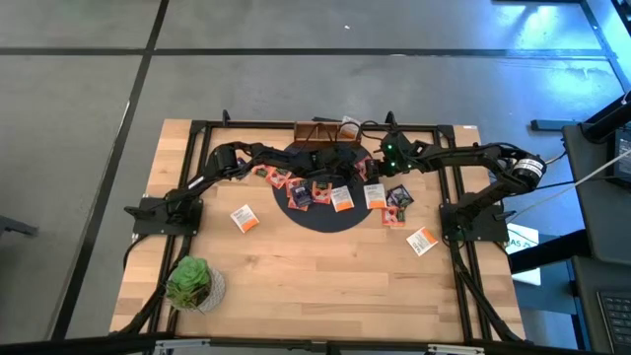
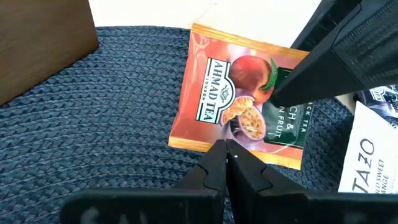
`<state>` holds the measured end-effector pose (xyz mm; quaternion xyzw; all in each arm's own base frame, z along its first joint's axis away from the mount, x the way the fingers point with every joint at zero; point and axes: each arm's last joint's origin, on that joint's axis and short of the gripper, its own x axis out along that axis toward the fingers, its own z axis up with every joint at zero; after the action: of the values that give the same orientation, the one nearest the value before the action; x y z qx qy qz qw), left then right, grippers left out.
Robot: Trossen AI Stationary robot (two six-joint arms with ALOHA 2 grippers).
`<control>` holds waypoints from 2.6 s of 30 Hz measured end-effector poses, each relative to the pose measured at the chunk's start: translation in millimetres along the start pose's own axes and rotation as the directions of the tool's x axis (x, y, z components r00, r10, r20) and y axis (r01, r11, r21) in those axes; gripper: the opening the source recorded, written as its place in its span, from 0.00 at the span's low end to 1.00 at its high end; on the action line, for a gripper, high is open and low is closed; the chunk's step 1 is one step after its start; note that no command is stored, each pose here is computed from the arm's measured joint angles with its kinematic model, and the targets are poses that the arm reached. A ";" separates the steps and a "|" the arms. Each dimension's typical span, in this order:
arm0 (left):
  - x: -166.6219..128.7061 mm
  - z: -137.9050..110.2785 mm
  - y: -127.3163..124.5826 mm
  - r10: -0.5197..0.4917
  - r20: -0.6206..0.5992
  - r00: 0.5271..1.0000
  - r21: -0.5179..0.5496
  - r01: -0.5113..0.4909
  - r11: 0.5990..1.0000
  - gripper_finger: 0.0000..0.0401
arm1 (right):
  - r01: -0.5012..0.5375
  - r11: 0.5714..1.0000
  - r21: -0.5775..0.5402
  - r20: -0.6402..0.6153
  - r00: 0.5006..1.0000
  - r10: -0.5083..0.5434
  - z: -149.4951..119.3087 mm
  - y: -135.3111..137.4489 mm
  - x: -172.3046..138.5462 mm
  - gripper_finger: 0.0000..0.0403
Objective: Pick & Place Tea
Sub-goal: Put the orange tea bag into the middle section of the wooden organizer
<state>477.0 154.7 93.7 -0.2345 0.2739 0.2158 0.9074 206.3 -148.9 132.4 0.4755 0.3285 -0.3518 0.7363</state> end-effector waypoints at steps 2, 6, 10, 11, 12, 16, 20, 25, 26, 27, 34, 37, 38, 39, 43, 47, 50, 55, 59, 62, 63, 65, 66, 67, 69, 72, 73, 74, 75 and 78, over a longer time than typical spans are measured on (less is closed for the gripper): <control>0.0 0.0 0.0 0.000 0.000 1.000 0.000 0.000 1.000 0.00 | 0.000 1.000 -0.008 -0.001 1.000 0.000 0.0 0.0 -0.1 0.14; 0.1 -0.1 0.0 0.000 -0.001 1.000 0.000 0.000 1.000 0.01 | -0.001 1.000 -0.027 -0.001 1.000 0.001 0.1 0.2 -0.3 0.09; 0.1 -0.5 0.0 -0.006 -0.005 1.000 0.000 0.006 1.000 0.01 | 0.000 0.999 -0.051 -0.002 1.000 0.000 -0.2 0.4 -2.2 0.04; 0.1 -0.6 -0.1 -0.009 -0.007 1.000 0.000 0.009 1.000 0.01 | -0.001 0.999 -0.054 -0.001 1.000 0.001 -0.1 0.6 -3.3 0.03; 0.1 -0.7 -0.2 -0.012 -0.009 1.000 0.000 0.012 1.000 0.00 | -0.001 0.998 -0.056 0.001 1.000 0.001 0.0 0.7 -4.9 0.03; 0.1 -0.9 -0.4 -0.015 -0.012 1.000 0.000 0.015 1.000 0.01 | 0.011 0.997 -0.076 0.021 1.000 -0.009 0.4 1.6 -13.2 0.03; 0.1 -1.2 0.4 -0.016 -0.020 1.000 0.005 0.016 1.000 0.00 | 0.033 0.996 -0.081 0.041 0.999 -0.029 -0.2 2.0 -22.9 0.03; 0.0 -4.4 -1.3 -0.005 -0.044 0.999 0.044 0.007 0.999 0.01 | 0.026 0.996 -0.085 0.053 0.998 -0.021 -0.8 3.7 -32.8 0.03; -0.1 -4.7 -1.4 -0.002 -0.045 0.999 0.052 0.005 0.999 0.00 | 0.024 0.996 -0.086 0.056 0.998 -0.020 -0.8 3.9 -33.7 0.03; -0.2 -4.8 -1.8 -0.003 -0.046 0.999 0.055 0.005 0.998 0.00 | 0.027 0.996 -0.086 0.054 0.998 -0.022 -1.2 3.7 -34.7 0.03; -0.2 -5.5 -2.5 -0.002 -0.050 0.999 0.059 0.005 0.998 0.00 | 0.060 0.993 -0.104 0.040 0.998 -0.056 -4.8 1.4 -42.1 0.03; -0.2 -5.5 -2.4 0.000 -0.049 0.999 0.060 0.003 0.998 0.01 | 0.081 0.991 -0.110 0.048 0.996 -0.076 -5.5 0.6 -44.6 0.03; -0.2 -5.4 -2.4 0.002 -0.048 0.999 0.060 0.001 0.998 0.01 | 0.086 0.989 -0.118 0.053 0.995 -0.080 -5.5 0.5 -45.4 0.03; -0.2 -5.4 -2.3 0.003 -0.048 0.999 0.060 0.000 0.998 0.00 | 0.088 0.989 -0.123 0.055 0.995 -0.082 -5.6 0.5 -46.1 0.03; -0.3 -6.1 -3.8 0.008 -0.046 0.999 0.063 -0.006 0.998 0.01 | 0.090 0.988 -0.125 0.059 0.995 -0.083 -5.9 0.6 -48.6 0.03; -0.4 -6.5 -3.5 0.015 -0.049 0.999 0.079 -0.011 0.997 0.00 | 0.092 0.987 -0.130 0.060 0.995 -0.085 -6.7 0.4 -51.3 0.03; -0.6 -6.5 -3.4 0.018 -0.050 0.999 0.085 -0.014 0.996 0.01 | 0.093 0.987 -0.131 0.062 0.994 -0.085 -6.7 0.5 -52.2 0.03; -0.6 -6.5 -3.4 0.014 -0.051 0.999 0.062 -0.011 0.998 0.01 | 0.080 0.987 -0.139 0.064 0.995 -0.072 -6.1 1.3 -52.2 0.03; -0.6 -6.5 -3.4 0.013 -0.051 0.999 0.061 -0.010 0.998 0.00 | 0.070 0.989 -0.133 0.069 0.996 -0.062 -5.4 2.1 -52.2 0.03; -0.6 -6.5 -3.4 0.012 -0.052 0.999 0.059 -0.009 0.998 0.01 | 0.069 0.986 -0.149 0.069 0.996 -0.060 -5.5 2.3 -52.2 0.04; -0.6 -6.4 -3.2 0.012 -0.052 0.999 0.058 -0.009 0.998 0.01 | 0.069 0.986 -0.153 0.070 0.996 -0.059 -5.4 2.4 -52.2 0.05; -0.7 -6.6 -3.2 0.013 -0.053 0.999 0.058 -0.010 0.998 0.00 | 0.074 0.985 -0.154 0.077 0.995 -0.063 -5.1 2.4 -52.4 0.07; -0.8 -6.7 -3.0 0.014 -0.054 0.998 0.058 -0.010 0.998 0.00 | 0.079 0.985 -0.152 0.081 0.994 -0.067 -4.9 2.2 -52.6 0.08; -0.8 -6.7 -2.9 0.013 -0.054 0.998 0.058 -0.010 0.998 0.01 | 0.079 0.985 -0.151 0.083 0.994 -0.067 -4.8 2.2 -52.7 0.08; -0.8 -6.6 -3.0 0.013 -0.053 0.998 0.058 -0.010 0.998 0.01 | 0.082 0.985 -0.151 0.080 0.994 -0.070 -5.1 1.9 -52.7 0.09; -0.8 -6.6 -3.0 0.013 -0.053 0.998 0.058 -0.010 0.998 0.00 | 0.081 0.985 -0.152 0.079 0.994 -0.069 -5.3 2.1 -52.6 0.08; -0.8 -6.6 -3.0 0.013 -0.053 0.999 0.058 -0.010 0.998 0.00 | 0.081 0.985 -0.151 0.079 0.994 -0.070 -5.2 2.0 -52.7 0.07; -0.8 -6.5 -3.0 0.013 -0.052 0.999 0.058 -0.010 0.998 0.01 | 0.081 0.985 -0.151 0.077 0.995 -0.070 -5.4 1.9 -52.7 0.05; -0.8 -6.5 -3.0 0.013 -0.053 0.999 0.058 -0.009 0.998 0.01 | 0.082 0.985 -0.152 0.075 0.995 -0.071 -5.5 1.8 -52.6 0.03; -0.8 -6.5 -3.0 0.013 -0.053 0.999 0.058 -0.009 0.998 0.01 | 0.083 0.985 -0.151 0.069 0.995 -0.074 -6.0 1.5 -52.6 0.02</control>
<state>475.4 148.6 90.3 -0.2124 0.3052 0.2066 0.9050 178.4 -132.0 174.1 0.3927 0.3496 -0.3692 0.7663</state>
